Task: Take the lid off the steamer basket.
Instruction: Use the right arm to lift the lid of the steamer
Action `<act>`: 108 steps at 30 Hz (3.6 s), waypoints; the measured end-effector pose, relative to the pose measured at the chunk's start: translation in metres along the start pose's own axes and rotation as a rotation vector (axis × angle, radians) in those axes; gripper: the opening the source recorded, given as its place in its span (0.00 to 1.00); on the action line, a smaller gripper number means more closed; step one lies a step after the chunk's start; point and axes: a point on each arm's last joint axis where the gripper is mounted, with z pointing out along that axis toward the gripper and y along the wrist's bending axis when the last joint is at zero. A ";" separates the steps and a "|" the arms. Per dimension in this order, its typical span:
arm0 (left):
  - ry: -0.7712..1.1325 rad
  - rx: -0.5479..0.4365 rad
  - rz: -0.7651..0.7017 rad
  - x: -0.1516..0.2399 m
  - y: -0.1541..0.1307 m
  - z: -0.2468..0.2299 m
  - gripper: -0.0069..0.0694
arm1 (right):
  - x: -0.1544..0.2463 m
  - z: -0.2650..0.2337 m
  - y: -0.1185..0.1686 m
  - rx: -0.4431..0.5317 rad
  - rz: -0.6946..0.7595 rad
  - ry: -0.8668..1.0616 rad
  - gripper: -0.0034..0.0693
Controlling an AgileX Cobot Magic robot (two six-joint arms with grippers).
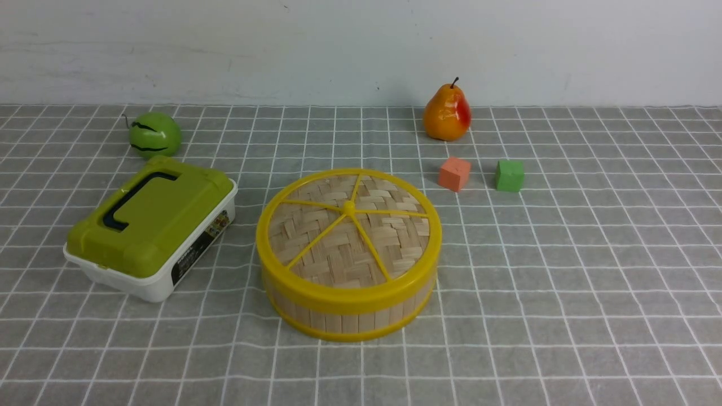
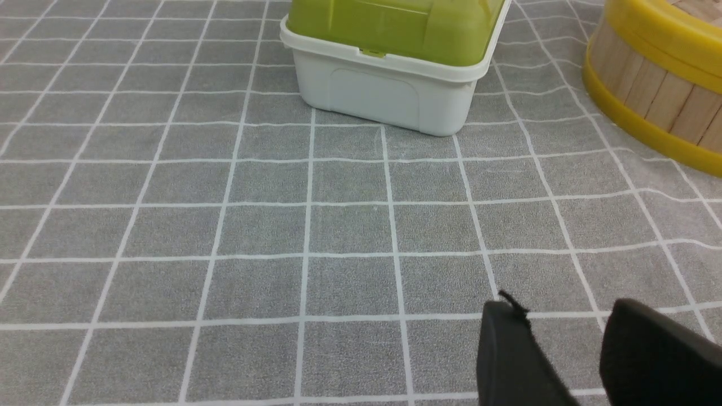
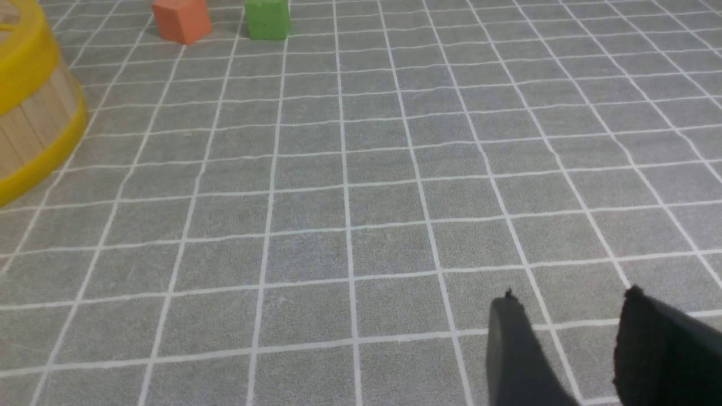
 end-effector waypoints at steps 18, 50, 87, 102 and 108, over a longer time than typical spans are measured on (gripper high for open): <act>0.000 0.000 0.000 0.000 0.000 0.000 0.40 | 0.000 0.000 0.000 0.003 -0.007 0.000 0.38; 0.000 0.000 0.000 0.000 0.000 0.000 0.40 | -0.080 -0.033 0.028 -0.236 0.405 -0.036 0.11; 0.000 0.000 0.000 0.000 0.000 0.000 0.40 | -0.263 0.157 0.260 -0.638 -0.683 0.653 0.06; 0.000 0.000 0.000 0.000 0.000 0.000 0.40 | -0.205 0.244 0.324 -0.606 -0.635 0.735 0.41; 0.000 0.000 0.000 0.000 0.000 0.000 0.40 | -0.182 0.271 0.337 -0.598 -0.582 0.691 0.68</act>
